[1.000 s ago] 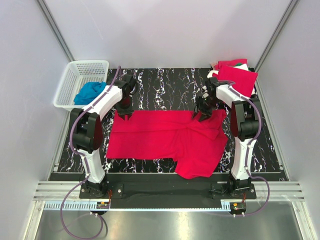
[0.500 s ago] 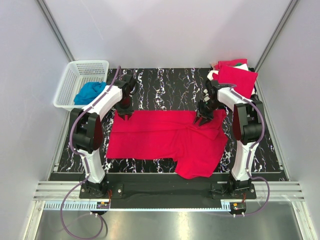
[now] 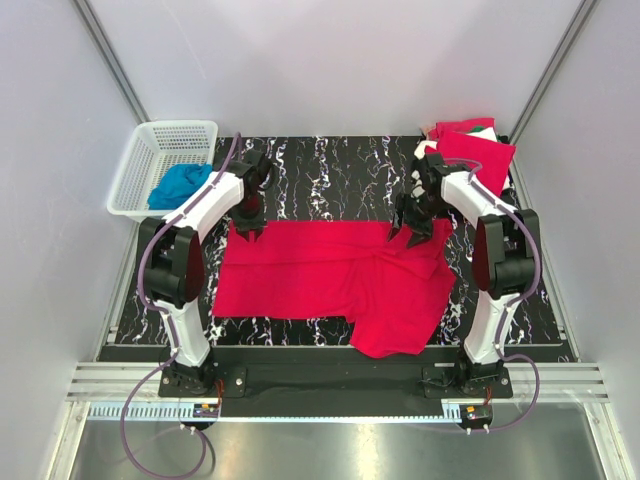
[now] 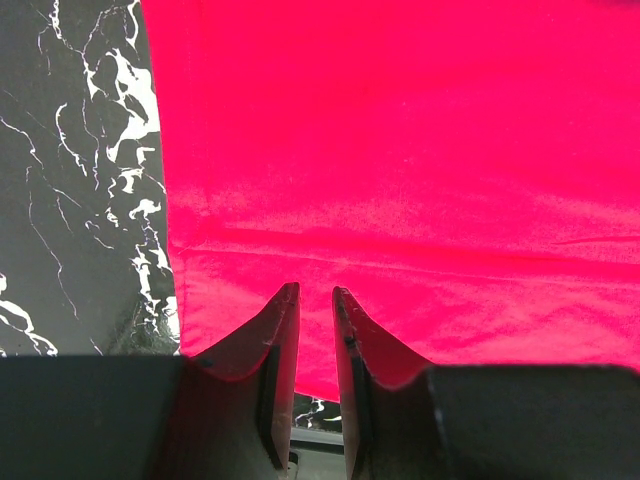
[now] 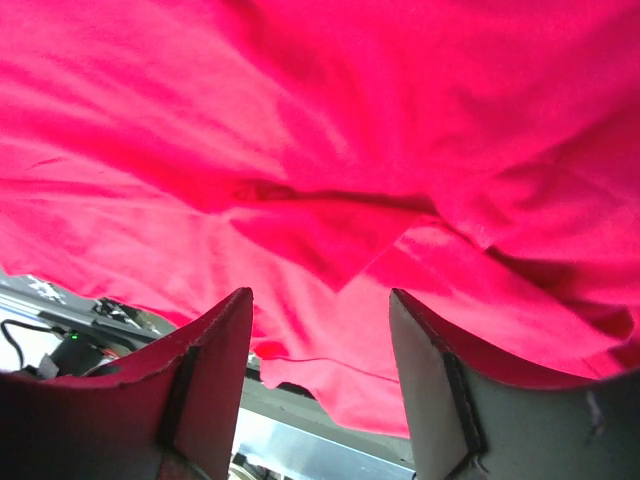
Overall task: Fold and stack the t-shirts
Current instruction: Fold the tshirt
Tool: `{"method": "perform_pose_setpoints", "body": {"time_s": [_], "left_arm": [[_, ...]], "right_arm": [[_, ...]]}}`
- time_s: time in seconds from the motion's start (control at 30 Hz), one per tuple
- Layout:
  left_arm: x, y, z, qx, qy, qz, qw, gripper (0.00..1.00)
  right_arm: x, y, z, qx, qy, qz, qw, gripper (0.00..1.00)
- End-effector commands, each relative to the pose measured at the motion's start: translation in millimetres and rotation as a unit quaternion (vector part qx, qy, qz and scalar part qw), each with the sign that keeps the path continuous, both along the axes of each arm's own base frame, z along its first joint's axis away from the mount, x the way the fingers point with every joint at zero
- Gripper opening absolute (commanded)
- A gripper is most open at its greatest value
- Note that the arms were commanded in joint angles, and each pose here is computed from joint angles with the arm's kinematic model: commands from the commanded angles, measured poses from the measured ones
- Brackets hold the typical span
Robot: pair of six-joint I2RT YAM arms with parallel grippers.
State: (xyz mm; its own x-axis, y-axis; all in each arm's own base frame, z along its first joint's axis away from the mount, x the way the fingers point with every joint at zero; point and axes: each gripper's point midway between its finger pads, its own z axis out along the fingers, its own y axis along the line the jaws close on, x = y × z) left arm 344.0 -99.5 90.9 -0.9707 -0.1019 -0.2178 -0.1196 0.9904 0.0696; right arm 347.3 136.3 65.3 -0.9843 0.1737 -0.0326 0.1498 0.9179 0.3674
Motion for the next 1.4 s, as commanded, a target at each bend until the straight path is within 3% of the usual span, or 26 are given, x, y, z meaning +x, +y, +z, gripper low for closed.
{"method": "perform_pose_setpoints", "body": {"time_s": [0.0,0.87,1.3,1.37], "left_arm": [[5,-2,14,-0.007,-0.027,0.0,1.0,0.24],[2,4,4,0.011,-0.019,-0.008,1.0,0.23],[3,9,3,0.022,-0.019,-0.012,0.999,0.23],[3,8,2,0.023,-0.018,-0.012,1.0,0.23]], "right_arm": [[0,6,24,0.01,-0.022,0.0,1.0,0.65],[-19,15,-12,0.007,0.039,-0.021,0.999,0.63],[-9,20,-24,0.007,0.046,-0.024,0.999,0.54],[-7,19,-21,0.006,0.041,-0.025,0.999,0.49]]}}
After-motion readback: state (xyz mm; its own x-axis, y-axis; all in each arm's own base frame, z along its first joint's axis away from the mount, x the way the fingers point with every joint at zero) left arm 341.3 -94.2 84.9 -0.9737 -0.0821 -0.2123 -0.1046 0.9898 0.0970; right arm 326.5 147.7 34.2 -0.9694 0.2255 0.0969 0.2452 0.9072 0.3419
